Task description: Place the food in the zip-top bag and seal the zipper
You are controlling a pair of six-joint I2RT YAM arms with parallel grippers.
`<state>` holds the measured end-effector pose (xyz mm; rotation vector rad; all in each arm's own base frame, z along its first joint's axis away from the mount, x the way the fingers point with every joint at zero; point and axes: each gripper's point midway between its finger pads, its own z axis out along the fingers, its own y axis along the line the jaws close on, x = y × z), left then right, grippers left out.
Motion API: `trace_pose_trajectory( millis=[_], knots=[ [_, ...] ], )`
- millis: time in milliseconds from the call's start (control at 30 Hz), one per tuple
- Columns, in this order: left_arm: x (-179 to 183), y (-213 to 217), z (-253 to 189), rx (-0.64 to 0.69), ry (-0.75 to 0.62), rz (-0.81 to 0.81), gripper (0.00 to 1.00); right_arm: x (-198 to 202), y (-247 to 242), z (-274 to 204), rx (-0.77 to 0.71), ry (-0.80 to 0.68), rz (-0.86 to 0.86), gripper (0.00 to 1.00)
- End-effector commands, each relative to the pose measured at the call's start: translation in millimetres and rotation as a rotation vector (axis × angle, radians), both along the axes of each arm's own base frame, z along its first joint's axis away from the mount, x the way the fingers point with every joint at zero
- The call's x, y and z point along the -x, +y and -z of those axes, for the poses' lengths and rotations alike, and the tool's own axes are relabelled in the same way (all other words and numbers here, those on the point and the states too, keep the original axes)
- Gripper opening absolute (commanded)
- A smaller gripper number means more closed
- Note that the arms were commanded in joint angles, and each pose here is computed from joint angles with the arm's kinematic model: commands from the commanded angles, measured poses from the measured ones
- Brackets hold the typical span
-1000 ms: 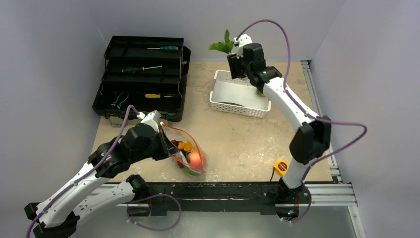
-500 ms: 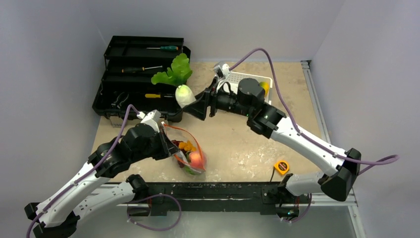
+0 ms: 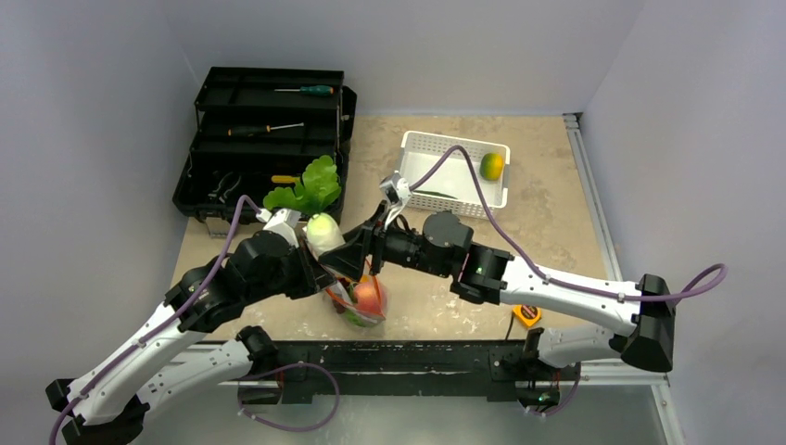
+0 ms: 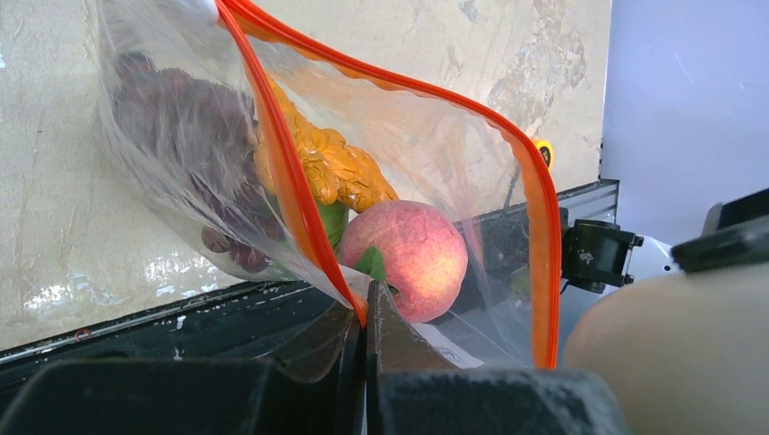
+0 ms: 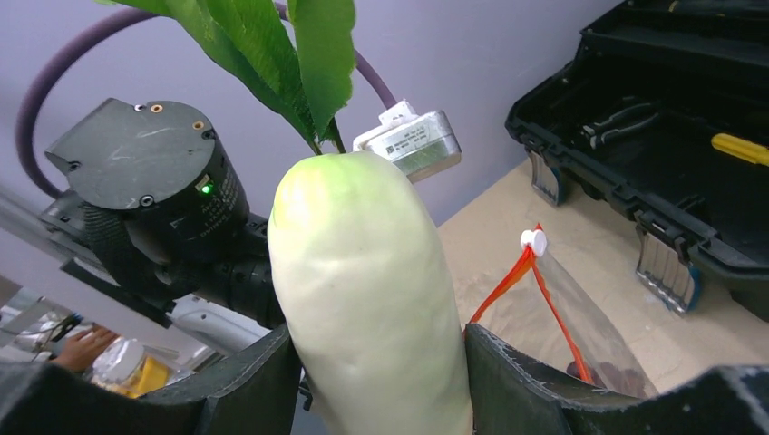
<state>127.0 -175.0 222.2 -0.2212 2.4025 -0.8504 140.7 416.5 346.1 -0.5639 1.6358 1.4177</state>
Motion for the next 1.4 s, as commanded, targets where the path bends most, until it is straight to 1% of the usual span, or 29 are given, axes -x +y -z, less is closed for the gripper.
trace_pose_trajectory(
  millis=[0, 133, 267, 500, 667, 833, 933, 1067, 1267, 1300, 1367],
  knots=[
    [-5, -6, -20, 0.061, -0.051, -0.001, 0.0, -13, -8, -14, -0.024, 0.013, 0.161, 0.0],
    [-5, -6, -20, 0.059, -0.051, -0.002, 0.0, -8, -5, -1, 0.067, 0.029, 0.195, 0.0],
    [-5, -6, -21, 0.06, -0.054, 0.0, 0.0, -5, -6, 27, 0.199, 0.049, 0.219, 0.0],
    [-6, -6, -19, 0.054, -0.054, -0.003, 0.0, 12, -12, 64, 0.418, 0.071, 0.186, 0.0],
    [-6, -9, -19, 0.062, -0.05, 0.006, 0.0, 9, -21, 89, 0.532, 0.075, 0.211, 0.0],
    [-4, -5, -20, 0.062, -0.052, 0.001, 0.0, 1, -29, 108, 0.656, 0.019, 0.235, 0.0],
    [-3, -4, -20, 0.061, -0.054, 0.0, 0.0, 0, -24, 107, 0.7, -0.036, 0.196, 0.0],
    [-2, -4, -21, 0.064, -0.052, 0.001, 0.0, -4, -18, 104, 0.714, -0.062, 0.201, 0.0],
    [0, -1, -21, 0.065, -0.054, -0.003, 0.0, -16, -22, 128, 0.847, -0.051, 0.263, 0.0],
    [-1, 0, -21, 0.065, -0.055, -0.007, 0.0, -16, -22, 133, 0.863, -0.045, 0.264, 0.01],
    [-1, 0, -20, 0.064, -0.053, -0.008, 0.0, -17, -19, 139, 0.877, -0.037, 0.269, 0.1]
  ],
)
